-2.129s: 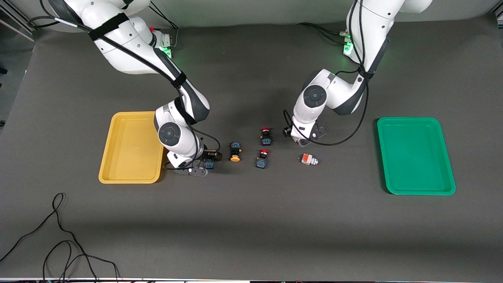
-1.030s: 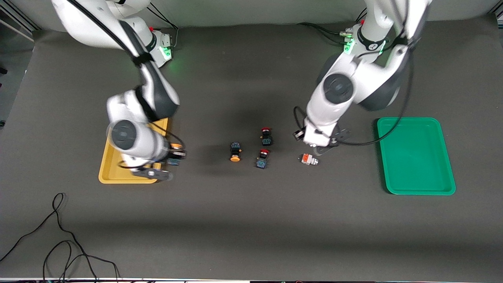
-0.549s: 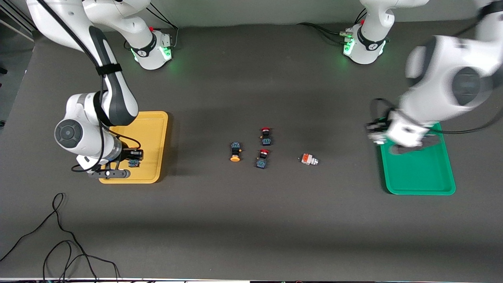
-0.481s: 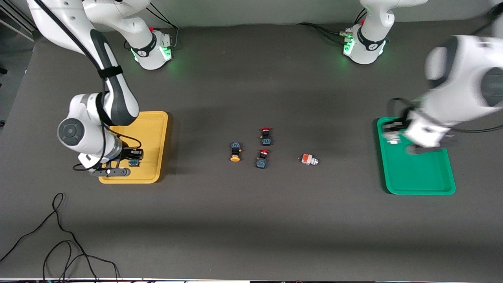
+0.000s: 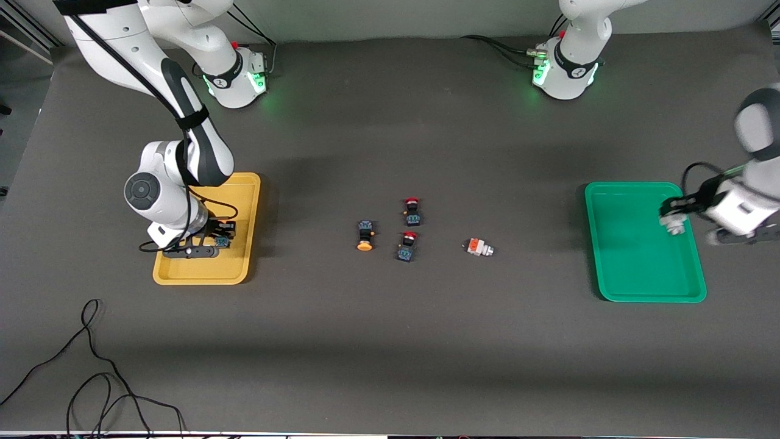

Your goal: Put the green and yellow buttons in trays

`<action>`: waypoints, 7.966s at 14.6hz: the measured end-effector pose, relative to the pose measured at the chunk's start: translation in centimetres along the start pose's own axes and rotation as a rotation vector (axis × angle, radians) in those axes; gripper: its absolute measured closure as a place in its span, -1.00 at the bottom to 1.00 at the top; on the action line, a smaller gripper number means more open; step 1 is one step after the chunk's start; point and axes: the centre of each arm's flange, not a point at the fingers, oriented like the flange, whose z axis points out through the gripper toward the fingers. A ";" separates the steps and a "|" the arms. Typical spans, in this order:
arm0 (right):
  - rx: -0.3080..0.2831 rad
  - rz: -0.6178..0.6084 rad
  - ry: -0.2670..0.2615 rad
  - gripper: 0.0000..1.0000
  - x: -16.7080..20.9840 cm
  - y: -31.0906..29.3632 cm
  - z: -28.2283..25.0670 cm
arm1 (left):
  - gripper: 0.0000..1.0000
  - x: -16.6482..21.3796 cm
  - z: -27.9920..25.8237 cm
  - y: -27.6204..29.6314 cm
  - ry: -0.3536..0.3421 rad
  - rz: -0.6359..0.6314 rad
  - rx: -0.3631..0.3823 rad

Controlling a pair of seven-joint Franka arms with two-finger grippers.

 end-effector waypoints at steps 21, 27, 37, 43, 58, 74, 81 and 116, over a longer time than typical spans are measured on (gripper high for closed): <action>0.097 0.122 -0.079 -0.99 2.0 -11.4 -22.9 | -0.80 4.8 -4.7 3.3 -0.139 0.146 0.085; 0.113 0.214 -0.060 -0.99 3.5 -22.2 -19.7 | -0.81 4.0 -1.5 17.6 -0.172 0.034 0.089; 0.124 0.240 0.022 -1.00 0.9 -36.5 -6.6 | -0.90 -1.8 3.3 39.4 -0.046 -0.812 0.072; 0.079 0.218 0.060 -0.99 -0.4 -38.8 1.1 | -0.94 -1.1 6.0 39.3 0.037 -1.174 0.014; 0.049 0.286 -0.062 0.34 4.1 -27.1 -16.7 | 0.08 -1.4 17.0 39.6 0.090 -1.176 0.011; 0.034 -0.043 0.017 0.34 2.1 7.3 -7.5 | 0.18 1.5 -4.5 18.7 -0.124 -0.511 0.151; 0.058 -0.097 0.052 0.34 1.4 8.2 -1.2 | 0.18 1.4 -1.6 -6.1 -0.116 -0.203 0.088; 0.042 -0.003 -0.085 -1.00 0.7 7.4 -44.0 | -1.00 -3.3 -22.4 8.9 -0.144 0.109 0.073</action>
